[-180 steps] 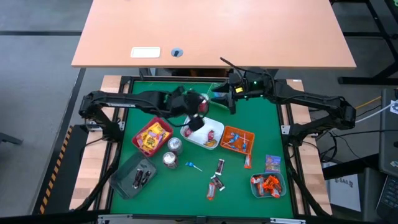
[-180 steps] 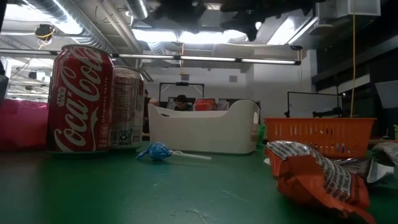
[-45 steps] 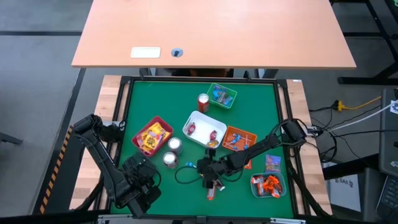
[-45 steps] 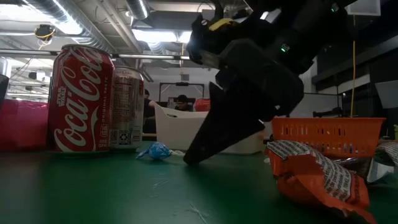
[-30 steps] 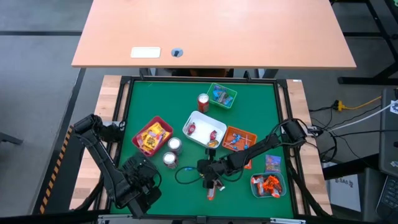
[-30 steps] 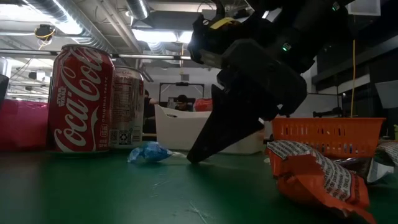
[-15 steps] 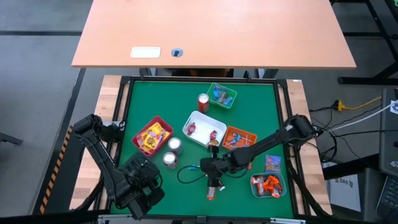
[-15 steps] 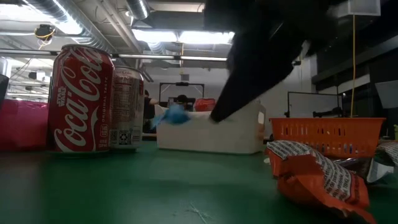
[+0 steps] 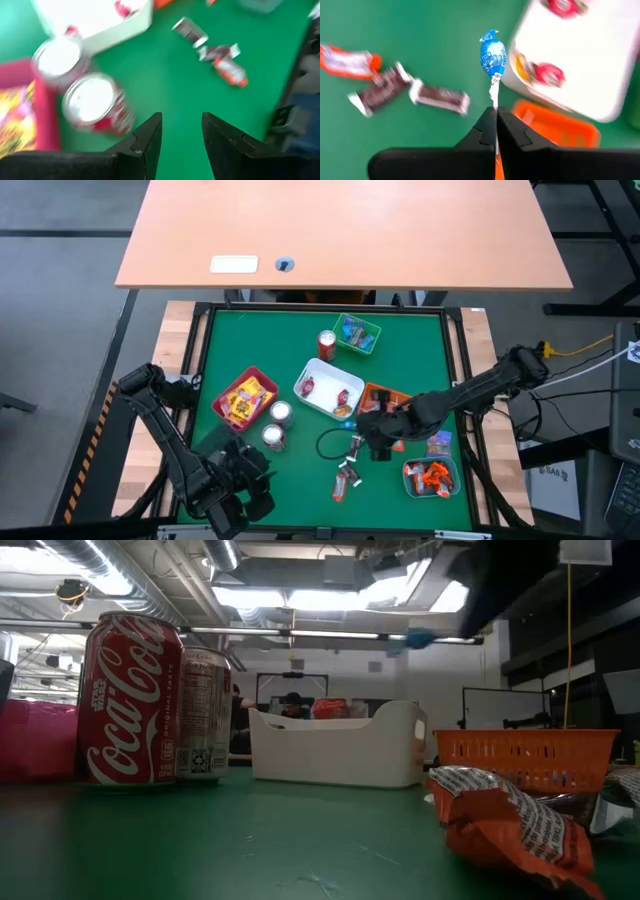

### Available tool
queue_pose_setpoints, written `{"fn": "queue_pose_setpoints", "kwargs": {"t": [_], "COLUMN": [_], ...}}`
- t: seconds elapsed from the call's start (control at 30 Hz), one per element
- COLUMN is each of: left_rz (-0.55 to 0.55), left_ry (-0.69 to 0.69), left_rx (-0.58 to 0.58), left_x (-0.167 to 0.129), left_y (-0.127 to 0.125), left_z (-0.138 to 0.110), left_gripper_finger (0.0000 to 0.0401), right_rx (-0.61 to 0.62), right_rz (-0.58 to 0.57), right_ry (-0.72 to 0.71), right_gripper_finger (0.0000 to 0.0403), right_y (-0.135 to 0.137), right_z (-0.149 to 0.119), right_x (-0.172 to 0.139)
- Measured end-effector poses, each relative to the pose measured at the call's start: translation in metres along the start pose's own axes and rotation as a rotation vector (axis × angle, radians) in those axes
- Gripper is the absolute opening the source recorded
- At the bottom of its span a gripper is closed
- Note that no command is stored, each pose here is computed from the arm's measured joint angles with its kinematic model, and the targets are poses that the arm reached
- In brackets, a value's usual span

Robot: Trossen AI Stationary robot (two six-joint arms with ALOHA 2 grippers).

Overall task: Sort candy
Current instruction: Put the blue lollipop into the orange bin

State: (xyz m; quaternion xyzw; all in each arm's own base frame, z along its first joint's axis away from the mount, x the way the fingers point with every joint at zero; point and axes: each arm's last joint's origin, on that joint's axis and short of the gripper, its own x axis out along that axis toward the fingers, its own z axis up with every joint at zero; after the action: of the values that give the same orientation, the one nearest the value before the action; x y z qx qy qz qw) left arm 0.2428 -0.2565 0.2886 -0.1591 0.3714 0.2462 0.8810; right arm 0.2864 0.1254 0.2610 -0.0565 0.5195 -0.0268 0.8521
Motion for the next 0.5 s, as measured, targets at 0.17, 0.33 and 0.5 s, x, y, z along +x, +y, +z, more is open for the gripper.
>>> {"fn": "queue_pose_setpoints", "kwargs": {"t": [0.17, 0.33, 0.5], "left_rz": [-0.078, -0.135, -0.182], "left_ry": [-0.118, -0.186, -0.235], "left_rx": [0.033, 0.079, 0.119], "left_x": [0.007, 0.018, 0.030], "left_y": [-0.012, -0.021, -0.026], "left_z": [0.015, 0.037, 0.060], "left_gripper_finger": [0.0128, 0.0128, 0.0128], "right_rx": [0.032, 0.032, 0.021], "right_rz": [-0.063, -0.129, -0.151], "right_ry": [0.108, 0.237, 0.287], "right_gripper_finger": [0.0001, 0.0001, 0.0001], "right_y": [-0.013, -0.020, -0.022], "right_z": [-0.018, -0.032, -0.042], "right_x": [-0.021, -0.027, -0.018]}}
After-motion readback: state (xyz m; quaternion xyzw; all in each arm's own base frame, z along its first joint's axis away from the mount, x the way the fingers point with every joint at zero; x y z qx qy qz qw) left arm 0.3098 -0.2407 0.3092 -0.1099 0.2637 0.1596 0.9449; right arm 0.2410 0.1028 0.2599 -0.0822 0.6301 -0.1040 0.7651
